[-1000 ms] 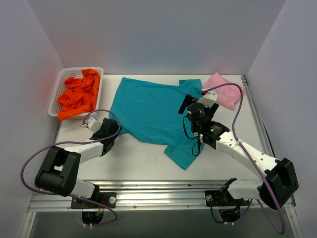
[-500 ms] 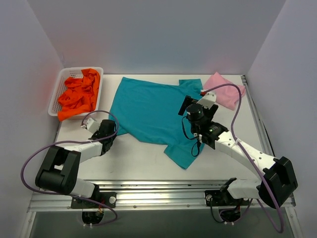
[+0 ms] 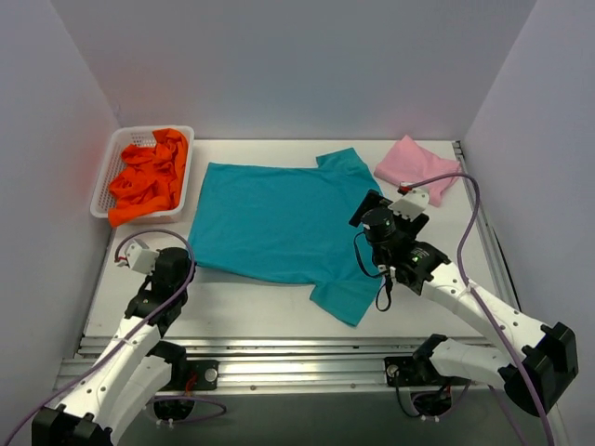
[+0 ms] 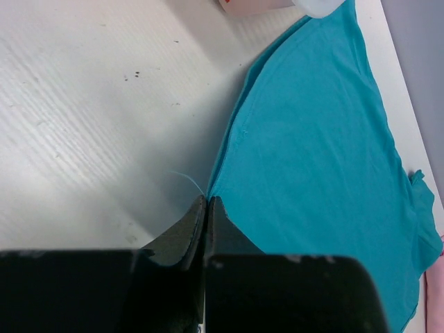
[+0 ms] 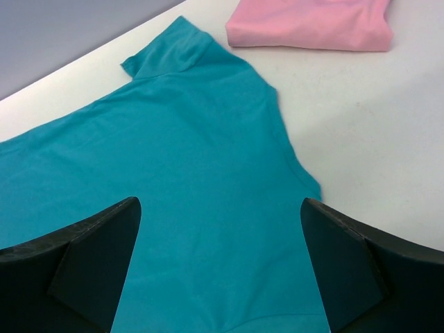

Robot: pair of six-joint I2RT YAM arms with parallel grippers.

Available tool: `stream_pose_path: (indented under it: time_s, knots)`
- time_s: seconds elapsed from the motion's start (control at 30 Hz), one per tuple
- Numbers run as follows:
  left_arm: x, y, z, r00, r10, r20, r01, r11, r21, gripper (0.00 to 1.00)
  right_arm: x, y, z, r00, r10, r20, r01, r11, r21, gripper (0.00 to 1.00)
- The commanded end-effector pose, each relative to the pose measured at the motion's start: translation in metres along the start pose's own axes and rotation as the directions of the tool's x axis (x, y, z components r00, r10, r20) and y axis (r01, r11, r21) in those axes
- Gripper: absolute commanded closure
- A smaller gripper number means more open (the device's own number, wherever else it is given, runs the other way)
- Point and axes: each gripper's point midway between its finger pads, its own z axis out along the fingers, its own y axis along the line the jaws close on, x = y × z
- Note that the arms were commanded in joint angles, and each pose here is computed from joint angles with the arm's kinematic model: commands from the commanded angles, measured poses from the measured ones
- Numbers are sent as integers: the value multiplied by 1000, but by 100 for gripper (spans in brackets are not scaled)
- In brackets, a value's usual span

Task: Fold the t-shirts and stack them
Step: Flatten out the tshirt, then grap the side of the flattened tshirt closest away from the robot with both arms

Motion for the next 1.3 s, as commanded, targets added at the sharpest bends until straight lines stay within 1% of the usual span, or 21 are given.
stream_pose_path:
  time_s: [0.0, 0.23, 0.27, 0.3, 0.4, 0.47, 0.5, 0.53, 0.63, 0.67, 0.8, 0.9, 0.93, 0.97, 1.0, 1.03, 1.07, 1.13, 1.17, 1.2, 1.27]
  knots:
    - [-3, 34, -11, 999, 51, 4, -51, 995, -91, 98, 2, -24, -7, 1000, 10, 17, -11, 997, 75, 4]
    - [1, 28, -24, 998, 41, -54, -44, 998, -44, 94, 4, -35, -22, 1000, 16, -5, -15, 997, 75, 2]
    - [0, 26, -25, 997, 55, -58, -57, 998, -33, 85, 1, -38, -27, 1000, 14, -1, -14, 997, 70, 1]
    - [2, 22, -27, 995, 65, -74, -66, 998, -13, 51, -1, -43, -29, 1000, 7, 5, -7, 997, 82, 1]
    - [3, 14, -33, 990, 99, -99, -96, 995, 36, 3, -9, -52, -39, 999, 34, 24, -36, 996, 84, 2]
    - [2, 12, -38, 988, 117, -103, -110, 992, 66, 0, -7, -47, -45, 999, 41, -4, -41, 999, 34, 2]
    - [4, 12, -41, 986, 122, -116, -114, 990, 78, 2, 6, -38, -48, 997, 26, -72, -28, 999, -25, 2]
    - [4, 10, -44, 985, 124, -121, -113, 989, 100, 2, 13, -36, -50, 995, 17, -102, -22, 999, -48, 2]
    - [7, 8, -51, 979, 142, -146, -123, 984, 131, 2, 48, -50, -53, 979, 40, -201, -42, 999, -5, 0]
    - [7, 7, -52, 976, 158, -147, -136, 980, 148, 2, 58, -53, -54, 970, 84, -229, -83, 996, 13, 0]
    - [20, 6, -51, 959, 207, -192, -173, 969, 179, 0, 117, -48, -60, 916, 138, -376, -168, 985, -49, 0]
    - [31, -2, -45, 946, 241, -216, -194, 957, 216, 0, 143, -58, -64, 903, 145, -404, -155, 988, 10, 7]
    - [37, 2, -40, 932, 272, -238, -226, 953, 201, 0, 150, -58, -71, 905, 112, -410, -118, 993, 11, 11]
    - [41, 3, -37, 924, 288, -252, -243, 950, 195, 0, 152, -65, -69, 919, 54, -391, -34, 998, 57, 10]
    - [46, 2, -36, 913, 308, -267, -260, 944, 201, 0, 154, -62, -72, 921, 24, -389, 0, 998, 62, 7]
    - [51, 2, -30, 899, 333, -285, -289, 939, 188, 0, 161, -55, -80, 917, 2, -398, 23, 998, 58, 0]
    - [56, 1, -29, 889, 348, -298, -305, 935, 183, 0, 173, -64, -81, 908, -74, -412, 125, 987, 98, 0]
    - [64, -1, -25, 866, 383, -323, -348, 923, 164, 2, 175, -42, -89, 909, -69, -411, 119, 988, 96, 0]
    - [62, -1, -22, 871, 393, -295, -368, 919, 139, 2, 187, -42, -96, 894, -130, -428, 186, 978, 92, 0]
    - [74, -7, -29, 847, 441, -296, -406, 897, 175, 3, 190, -33, -100, 885, -132, -446, 186, 979, 80, 0]
    - [78, -11, -30, 840, 474, -264, -448, 880, 155, 5, 199, -34, -107, 876, -152, -457, 208, 975, 75, 0]
